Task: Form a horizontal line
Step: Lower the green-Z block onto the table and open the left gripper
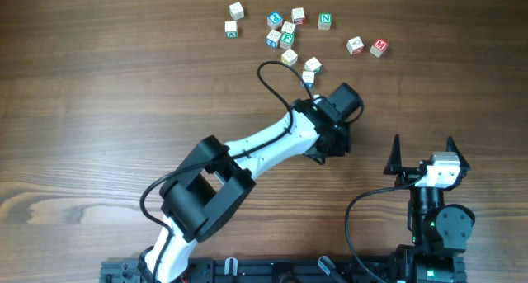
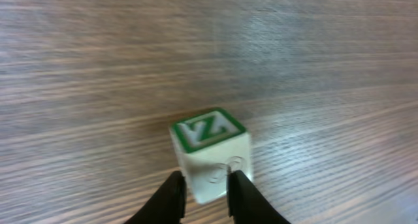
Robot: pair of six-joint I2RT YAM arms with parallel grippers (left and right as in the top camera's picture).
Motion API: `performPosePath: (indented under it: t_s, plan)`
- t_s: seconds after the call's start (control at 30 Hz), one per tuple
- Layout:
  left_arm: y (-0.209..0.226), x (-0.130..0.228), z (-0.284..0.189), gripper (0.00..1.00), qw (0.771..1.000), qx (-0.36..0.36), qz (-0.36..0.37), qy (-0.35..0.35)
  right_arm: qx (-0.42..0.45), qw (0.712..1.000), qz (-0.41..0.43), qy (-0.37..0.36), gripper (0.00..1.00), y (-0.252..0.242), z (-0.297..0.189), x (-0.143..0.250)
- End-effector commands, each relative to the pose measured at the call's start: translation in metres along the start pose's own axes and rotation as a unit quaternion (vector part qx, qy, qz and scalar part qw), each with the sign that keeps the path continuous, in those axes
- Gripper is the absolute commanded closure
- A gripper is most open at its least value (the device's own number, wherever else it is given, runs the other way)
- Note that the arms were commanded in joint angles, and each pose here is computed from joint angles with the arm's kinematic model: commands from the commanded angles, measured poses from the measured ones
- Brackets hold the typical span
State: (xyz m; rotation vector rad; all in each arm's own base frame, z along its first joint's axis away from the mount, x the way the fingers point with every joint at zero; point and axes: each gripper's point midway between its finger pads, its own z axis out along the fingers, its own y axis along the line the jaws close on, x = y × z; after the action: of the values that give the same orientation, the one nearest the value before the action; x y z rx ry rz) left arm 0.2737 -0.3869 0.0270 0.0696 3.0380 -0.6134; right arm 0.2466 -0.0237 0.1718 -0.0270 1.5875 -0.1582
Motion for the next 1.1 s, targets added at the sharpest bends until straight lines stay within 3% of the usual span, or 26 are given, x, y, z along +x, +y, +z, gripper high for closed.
performPosePath:
  t_s: [0.0, 0.13, 0.27, 0.3, 0.37, 0.4, 0.43, 0.63, 0.9, 0.97, 1.0, 1.07]
  plan:
    - [0.001, -0.024, -0.039, 0.72, 0.999, 0.010, 0.013, -0.050, -0.004, 1.000, -0.006, -0.003, 0.00, 0.001, 0.000, -0.001]
    - [0.002, -0.049, -0.091, 0.60, 0.989, -0.011, 0.021, -0.144, -0.004, 1.000, -0.006, -0.003, 0.00, 0.001, 0.000, -0.001]
    - [0.001, -0.038, -0.092, 0.53, 0.993, -0.003, 0.021, -0.120, -0.004, 1.000, -0.006, -0.003, 0.00, 0.001, 0.000, -0.001]
    - [-0.001, -0.030, -0.088, 0.47, 0.995, 0.005, 0.021, -0.098, -0.004, 1.000, -0.006, -0.003, 0.00, 0.001, 0.000, -0.001]
    - [-0.004, -0.022, -0.082, 0.12, 0.996, 0.015, 0.023, -0.082, -0.004, 1.000, -0.006, -0.003, 0.00, 0.001, 0.000, -0.001]
    - [-0.007, -0.023, -0.079, 0.03, 0.996, 0.018, 0.026, -0.085, -0.004, 1.000, -0.006, -0.003, 0.00, 0.001, 0.000, -0.001]
    - [-0.010, -0.024, -0.077, 0.00, 0.996, 0.021, 0.029, -0.087, -0.004, 1.000, -0.006, -0.003, 0.00, 0.001, 0.000, -0.001]
    - [0.002, -0.025, -0.018, 0.00, 0.998, 0.000, 0.009, -0.061, -0.004, 1.000, -0.006, -0.003, 0.00, 0.001, 0.000, -0.001]
    - [0.003, -0.014, 0.011, 0.00, 0.999, -0.003, 0.014, -0.036, -0.004, 1.000, -0.006, -0.003, 0.00, 0.001, 0.000, -0.001]
    - [0.001, -0.012, 0.012, 0.10, 0.999, 0.001, 0.007, -0.031, -0.004, 1.000, -0.006, -0.003, 0.00, 0.001, 0.000, -0.001]
    - [-0.003, -0.006, 0.012, 0.22, 1.000, 0.009, 0.009, -0.019, -0.004, 1.000, -0.006, -0.003, 0.00, 0.001, 0.000, -0.001]
    - [-0.007, 0.000, 0.014, 0.23, 1.000, 0.010, 0.015, -0.016, -0.004, 1.000, -0.006, -0.003, 0.00, 0.001, 0.000, -0.001]
